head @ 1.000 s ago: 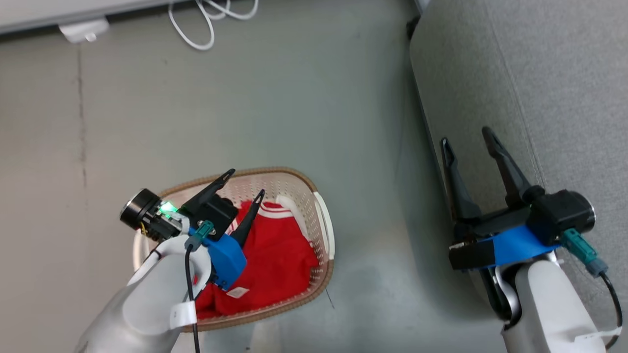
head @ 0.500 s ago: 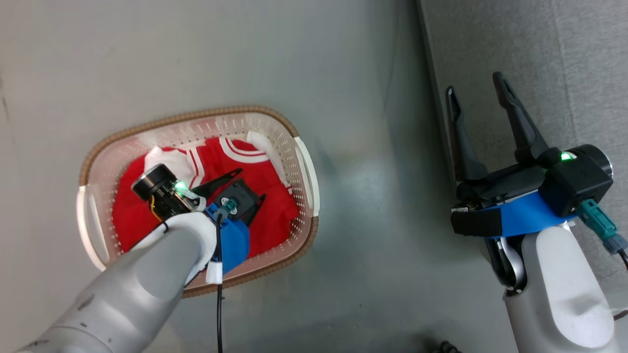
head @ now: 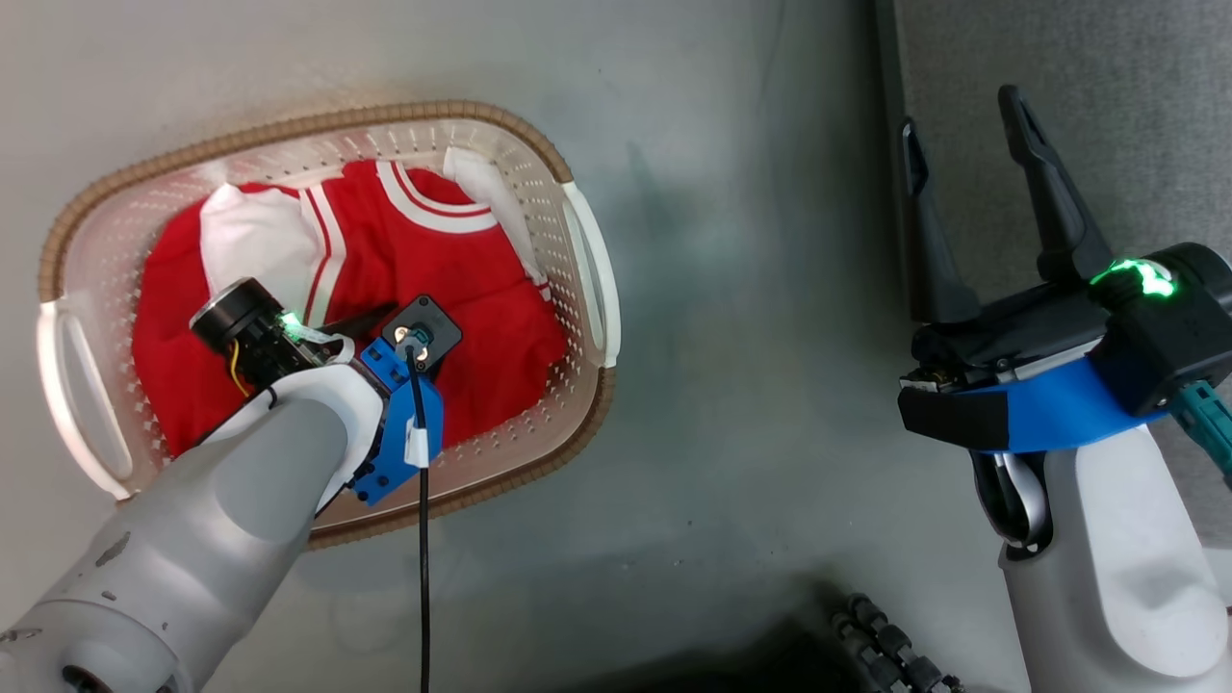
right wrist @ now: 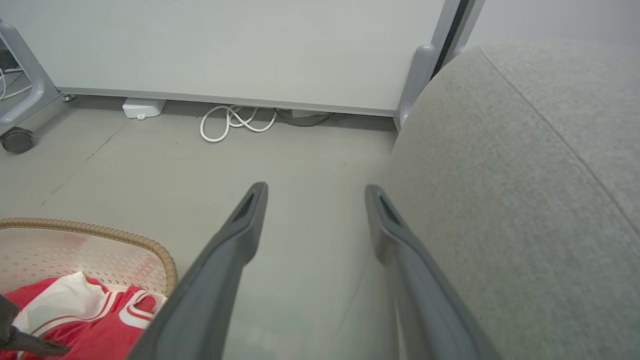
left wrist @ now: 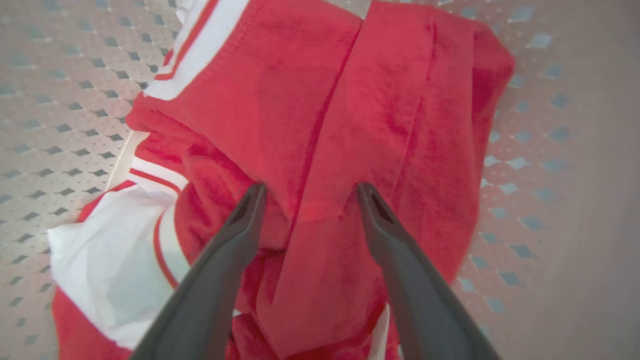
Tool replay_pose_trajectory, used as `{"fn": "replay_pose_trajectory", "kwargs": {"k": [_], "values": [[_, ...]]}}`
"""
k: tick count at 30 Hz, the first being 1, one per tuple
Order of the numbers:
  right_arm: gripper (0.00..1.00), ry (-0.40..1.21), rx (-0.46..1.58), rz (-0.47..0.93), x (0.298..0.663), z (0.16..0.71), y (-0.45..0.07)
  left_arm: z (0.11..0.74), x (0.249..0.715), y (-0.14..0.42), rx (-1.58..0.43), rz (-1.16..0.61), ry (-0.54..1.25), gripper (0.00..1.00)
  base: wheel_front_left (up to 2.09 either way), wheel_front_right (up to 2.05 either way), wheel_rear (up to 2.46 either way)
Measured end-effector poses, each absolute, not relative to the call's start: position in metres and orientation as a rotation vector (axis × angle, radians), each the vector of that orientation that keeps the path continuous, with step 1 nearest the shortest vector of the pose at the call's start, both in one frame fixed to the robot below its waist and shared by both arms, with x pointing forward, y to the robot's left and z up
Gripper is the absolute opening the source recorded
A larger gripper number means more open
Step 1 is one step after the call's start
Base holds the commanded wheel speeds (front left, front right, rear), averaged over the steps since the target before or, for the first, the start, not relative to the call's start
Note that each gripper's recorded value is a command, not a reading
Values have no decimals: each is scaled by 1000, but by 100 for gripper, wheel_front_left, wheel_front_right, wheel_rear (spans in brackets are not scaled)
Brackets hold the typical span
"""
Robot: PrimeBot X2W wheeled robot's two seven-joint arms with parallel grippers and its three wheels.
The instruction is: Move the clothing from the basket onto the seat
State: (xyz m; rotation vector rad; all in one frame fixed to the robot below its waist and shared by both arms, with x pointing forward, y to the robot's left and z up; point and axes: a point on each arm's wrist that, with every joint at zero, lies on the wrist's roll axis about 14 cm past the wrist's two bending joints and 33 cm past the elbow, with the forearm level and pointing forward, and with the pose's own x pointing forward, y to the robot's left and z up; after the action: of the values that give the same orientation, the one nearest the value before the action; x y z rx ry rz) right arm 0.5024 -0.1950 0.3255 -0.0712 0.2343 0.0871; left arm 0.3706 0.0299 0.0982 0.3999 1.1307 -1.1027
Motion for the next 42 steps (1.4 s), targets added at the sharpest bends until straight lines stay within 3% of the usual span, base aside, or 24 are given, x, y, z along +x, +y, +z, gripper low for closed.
{"fn": "replay_pose_trajectory", "kwargs": {"k": [13, 14, 15, 25, 42], "values": [[100, 282, -79, 97, 501, 295, -194, 61, 353, 35, 442, -1140, 1215, 100, 0, 0, 0], [100, 281, -79, 98, 501, 295, -194, 61, 352, 36, 448, -1142, 1221, 15, 0, 0, 0], [100, 281, -78, 98, 501, 295, -193, 61, 350, 36, 457, -1148, 1225, 0, 0, 0, 0], [100, 240, -81, 104, 509, 309, -190, 78, 355, 29, 425, -1151, 1168, 0, 0, 0, 0], [100, 111, -64, 154, 516, 374, -164, 196, 422, -11, 208, -1035, 747, 0, 0, 0, 0]]}}
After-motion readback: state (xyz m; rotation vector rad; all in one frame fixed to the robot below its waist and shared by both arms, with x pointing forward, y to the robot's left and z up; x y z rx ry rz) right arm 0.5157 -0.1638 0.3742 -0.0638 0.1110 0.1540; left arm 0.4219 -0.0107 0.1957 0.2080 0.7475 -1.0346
